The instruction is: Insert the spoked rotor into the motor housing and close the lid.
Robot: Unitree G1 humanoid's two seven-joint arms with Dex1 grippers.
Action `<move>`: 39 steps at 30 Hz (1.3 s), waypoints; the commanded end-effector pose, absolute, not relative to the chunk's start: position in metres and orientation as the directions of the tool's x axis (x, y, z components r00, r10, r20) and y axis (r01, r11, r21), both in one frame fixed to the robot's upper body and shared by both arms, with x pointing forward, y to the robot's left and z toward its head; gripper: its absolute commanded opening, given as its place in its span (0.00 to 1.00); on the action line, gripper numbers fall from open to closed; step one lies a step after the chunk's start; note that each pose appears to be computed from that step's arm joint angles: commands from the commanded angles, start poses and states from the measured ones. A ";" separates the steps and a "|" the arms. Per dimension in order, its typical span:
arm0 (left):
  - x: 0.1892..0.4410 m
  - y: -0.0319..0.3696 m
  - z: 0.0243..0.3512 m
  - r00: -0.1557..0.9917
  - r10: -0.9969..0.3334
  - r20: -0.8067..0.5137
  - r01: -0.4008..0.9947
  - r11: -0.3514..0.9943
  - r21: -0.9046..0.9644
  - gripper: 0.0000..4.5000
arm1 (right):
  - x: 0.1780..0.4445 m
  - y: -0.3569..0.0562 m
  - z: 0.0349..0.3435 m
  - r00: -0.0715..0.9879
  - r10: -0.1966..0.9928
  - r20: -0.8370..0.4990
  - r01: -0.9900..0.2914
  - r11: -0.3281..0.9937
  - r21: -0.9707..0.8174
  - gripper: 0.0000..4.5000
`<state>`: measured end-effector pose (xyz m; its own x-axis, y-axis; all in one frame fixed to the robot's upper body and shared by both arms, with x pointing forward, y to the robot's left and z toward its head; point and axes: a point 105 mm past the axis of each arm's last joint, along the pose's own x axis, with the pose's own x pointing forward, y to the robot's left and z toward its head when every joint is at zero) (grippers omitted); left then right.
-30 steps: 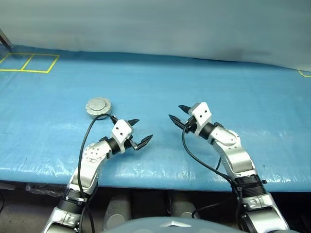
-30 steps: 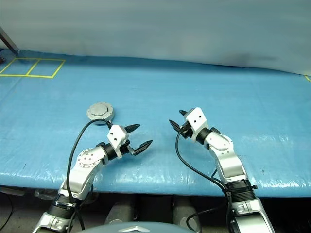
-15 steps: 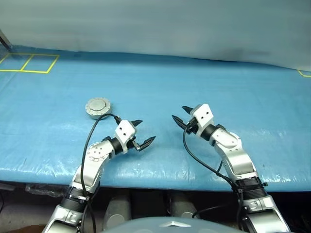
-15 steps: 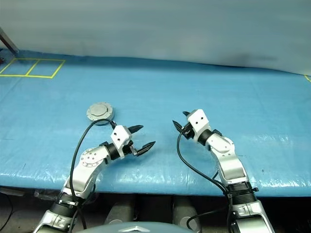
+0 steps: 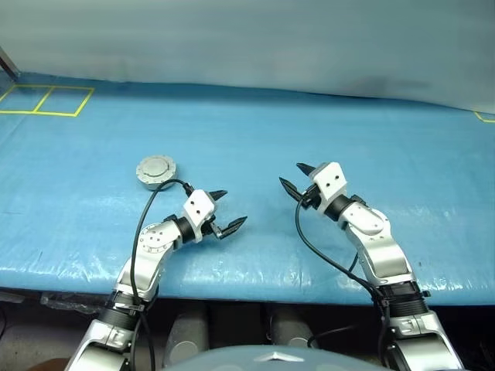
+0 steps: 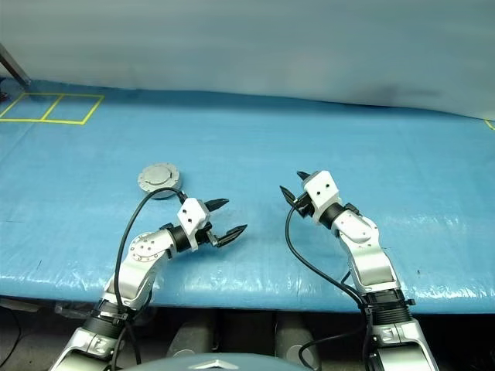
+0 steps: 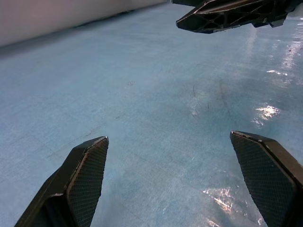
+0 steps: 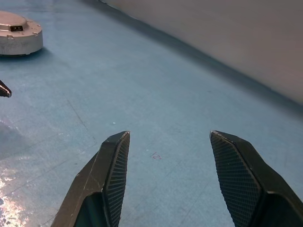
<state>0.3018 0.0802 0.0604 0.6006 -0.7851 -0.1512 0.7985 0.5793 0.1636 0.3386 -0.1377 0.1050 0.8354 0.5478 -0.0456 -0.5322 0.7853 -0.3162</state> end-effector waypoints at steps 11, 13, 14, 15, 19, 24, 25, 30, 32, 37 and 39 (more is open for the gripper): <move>0.303 0.080 0.069 0.608 -0.785 -0.116 0.788 0.581 0.203 0.99 | 0.340 -0.143 0.115 0.845 0.534 -0.007 -0.505 0.794 -0.338 0.64; 0.302 0.081 0.069 0.613 -0.782 -0.115 0.785 0.586 0.202 0.99 | 0.340 -0.142 0.114 0.841 0.540 -0.013 -0.512 0.789 -0.339 0.64; 0.301 0.081 0.068 0.615 -0.781 -0.114 0.784 0.588 0.201 0.99 | 0.341 -0.141 0.114 0.839 0.544 -0.015 -0.516 0.786 -0.341 0.64; 0.301 0.081 0.068 0.615 -0.780 -0.114 0.783 0.589 0.199 0.99 | 0.341 -0.141 0.114 0.838 0.546 -0.016 -0.518 0.785 -0.342 0.64; 0.299 0.081 0.066 0.620 -0.776 -0.116 0.780 0.593 0.199 0.99 | 0.341 -0.140 0.115 0.836 0.548 -0.016 -0.520 0.782 -0.344 0.64; 0.301 0.080 0.067 0.619 -0.778 -0.109 0.781 0.593 0.196 0.99 | 0.340 -0.143 0.115 0.839 0.544 -0.024 -0.516 0.781 -0.353 0.64; 0.301 0.080 0.067 0.618 -0.779 -0.109 0.781 0.593 0.197 0.99 | 0.339 -0.144 0.115 0.839 0.543 -0.024 -0.515 0.781 -0.354 0.64; 0.300 0.078 0.066 0.618 -0.779 -0.103 0.781 0.595 0.192 0.99 | 0.339 -0.145 0.115 0.838 0.544 -0.034 -0.518 0.775 -0.362 0.64; 0.300 0.077 0.065 0.618 -0.779 -0.102 0.781 0.595 0.189 0.99 | 0.339 -0.146 0.116 0.839 0.543 -0.034 -0.517 0.775 -0.363 0.64; 0.299 0.076 0.065 0.616 -0.782 -0.101 0.783 0.593 0.188 0.99 | 0.339 -0.147 0.116 0.841 0.539 -0.034 -0.513 0.778 -0.363 0.64; 0.300 0.076 0.067 0.616 -0.781 -0.100 0.782 0.592 0.193 0.99 | 0.339 -0.147 0.117 0.842 0.538 -0.031 -0.511 0.779 -0.362 0.64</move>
